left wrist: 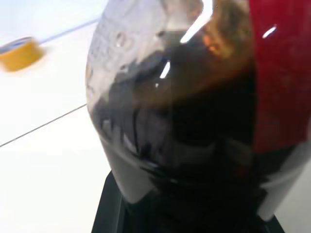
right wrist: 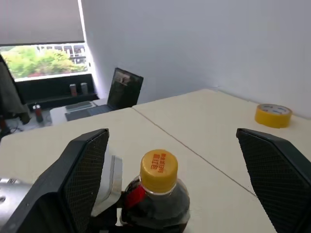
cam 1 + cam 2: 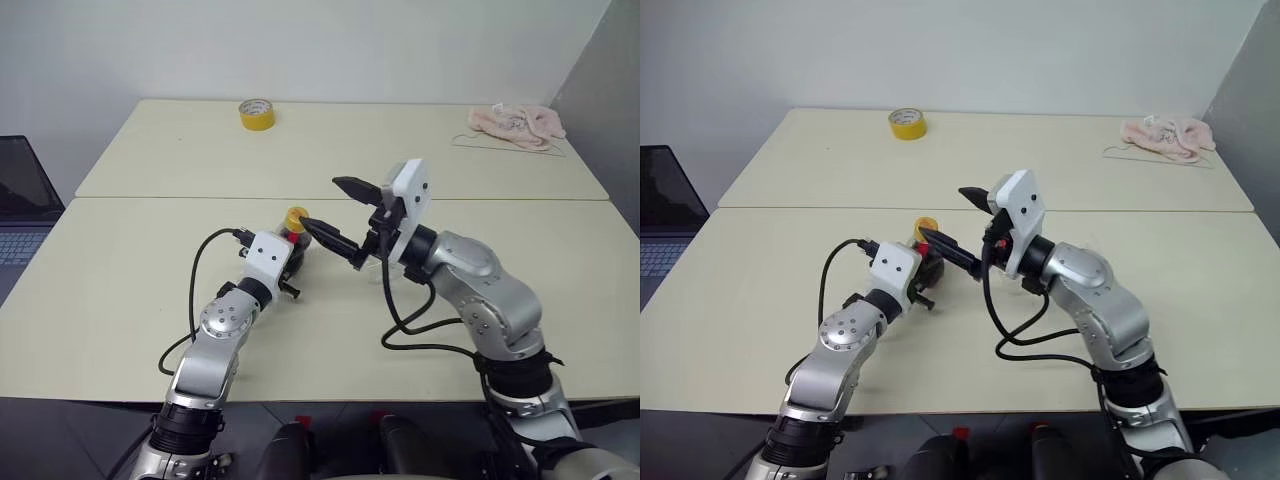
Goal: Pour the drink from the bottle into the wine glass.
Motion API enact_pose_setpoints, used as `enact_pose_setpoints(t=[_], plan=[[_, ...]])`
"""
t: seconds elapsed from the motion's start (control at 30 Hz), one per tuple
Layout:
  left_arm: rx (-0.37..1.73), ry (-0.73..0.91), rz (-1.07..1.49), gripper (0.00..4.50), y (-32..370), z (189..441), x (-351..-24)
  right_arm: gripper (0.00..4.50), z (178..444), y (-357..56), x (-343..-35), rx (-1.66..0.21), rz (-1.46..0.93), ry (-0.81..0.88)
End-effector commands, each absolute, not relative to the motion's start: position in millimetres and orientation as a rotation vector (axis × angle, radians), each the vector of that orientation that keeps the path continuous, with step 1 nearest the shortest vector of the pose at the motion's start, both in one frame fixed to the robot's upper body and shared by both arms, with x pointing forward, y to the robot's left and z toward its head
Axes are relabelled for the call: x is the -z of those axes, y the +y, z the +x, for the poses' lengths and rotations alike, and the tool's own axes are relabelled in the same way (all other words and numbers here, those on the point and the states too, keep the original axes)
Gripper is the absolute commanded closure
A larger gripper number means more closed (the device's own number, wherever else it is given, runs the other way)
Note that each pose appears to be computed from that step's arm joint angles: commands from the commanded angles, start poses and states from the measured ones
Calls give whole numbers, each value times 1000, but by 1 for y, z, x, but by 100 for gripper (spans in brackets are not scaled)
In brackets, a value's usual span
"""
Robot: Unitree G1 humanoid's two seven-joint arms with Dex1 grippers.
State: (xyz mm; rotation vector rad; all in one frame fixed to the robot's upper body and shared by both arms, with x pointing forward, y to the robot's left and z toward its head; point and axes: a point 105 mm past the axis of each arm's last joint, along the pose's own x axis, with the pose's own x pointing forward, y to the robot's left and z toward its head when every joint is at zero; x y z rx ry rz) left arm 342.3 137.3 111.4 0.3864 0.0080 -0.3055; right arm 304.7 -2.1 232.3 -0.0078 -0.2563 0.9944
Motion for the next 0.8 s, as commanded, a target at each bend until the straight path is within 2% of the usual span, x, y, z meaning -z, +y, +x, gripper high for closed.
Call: enact_pose_setpoints(t=[0.03,0.47,0.8], plan=[[256,-94,454,363,136,346,-131,0,306,10,-231,-965,-47,-265],[255,-98,447,363,131,346,-128,0,326,25,-218,-908,-67,-252],[249,-94,425,363,132,346,-128,0,340,7,-213,-824,-78,-237]])
